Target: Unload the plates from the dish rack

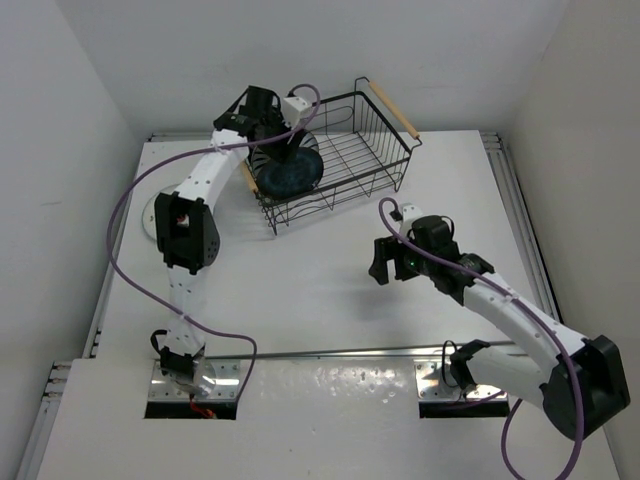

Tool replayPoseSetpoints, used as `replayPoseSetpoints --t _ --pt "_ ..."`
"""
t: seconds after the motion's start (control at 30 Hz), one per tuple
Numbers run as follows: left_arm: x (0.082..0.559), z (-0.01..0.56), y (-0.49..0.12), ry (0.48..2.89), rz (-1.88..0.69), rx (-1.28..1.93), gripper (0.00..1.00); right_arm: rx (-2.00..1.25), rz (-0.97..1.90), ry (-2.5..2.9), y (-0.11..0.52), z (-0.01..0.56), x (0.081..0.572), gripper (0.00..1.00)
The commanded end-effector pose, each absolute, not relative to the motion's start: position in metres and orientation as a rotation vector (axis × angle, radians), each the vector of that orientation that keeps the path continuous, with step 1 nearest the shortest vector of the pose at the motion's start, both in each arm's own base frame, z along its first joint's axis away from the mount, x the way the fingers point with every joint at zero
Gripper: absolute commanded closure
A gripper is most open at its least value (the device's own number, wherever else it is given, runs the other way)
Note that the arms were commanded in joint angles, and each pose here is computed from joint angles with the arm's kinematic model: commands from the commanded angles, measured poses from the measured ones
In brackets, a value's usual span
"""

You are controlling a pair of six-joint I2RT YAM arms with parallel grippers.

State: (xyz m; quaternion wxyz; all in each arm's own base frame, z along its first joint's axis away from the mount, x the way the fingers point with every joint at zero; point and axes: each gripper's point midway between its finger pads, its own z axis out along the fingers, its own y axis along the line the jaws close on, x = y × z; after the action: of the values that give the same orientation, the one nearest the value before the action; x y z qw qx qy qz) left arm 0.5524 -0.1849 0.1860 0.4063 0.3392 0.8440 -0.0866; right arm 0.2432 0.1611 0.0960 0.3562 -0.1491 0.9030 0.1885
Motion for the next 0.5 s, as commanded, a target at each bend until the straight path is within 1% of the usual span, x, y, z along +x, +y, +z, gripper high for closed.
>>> replayPoseSetpoints --t 0.0,0.2,0.3,0.37,0.4,0.47 --pt "0.555 0.172 -0.186 2.139 -0.205 0.871 0.36 -0.388 0.506 2.313 0.168 0.101 0.249 0.16" --pt "0.56 0.155 -0.182 2.165 -0.195 0.869 0.42 -0.403 0.514 2.332 0.17 0.099 0.25 0.16" --pt "0.561 0.151 -0.186 2.158 -0.204 0.883 0.47 -0.407 0.514 2.338 0.17 0.099 0.25 0.16" --pt "0.561 0.148 -0.186 2.157 -0.204 0.889 0.52 -0.412 0.513 2.348 0.17 0.097 0.248 0.16" --pt "0.562 0.146 -0.186 2.155 -0.201 0.895 0.57 -0.409 0.513 2.347 0.17 0.097 0.248 0.16" --pt "0.561 0.144 -0.186 2.154 -0.197 0.905 0.6 -0.409 0.51 2.348 0.169 0.097 0.248 0.16"
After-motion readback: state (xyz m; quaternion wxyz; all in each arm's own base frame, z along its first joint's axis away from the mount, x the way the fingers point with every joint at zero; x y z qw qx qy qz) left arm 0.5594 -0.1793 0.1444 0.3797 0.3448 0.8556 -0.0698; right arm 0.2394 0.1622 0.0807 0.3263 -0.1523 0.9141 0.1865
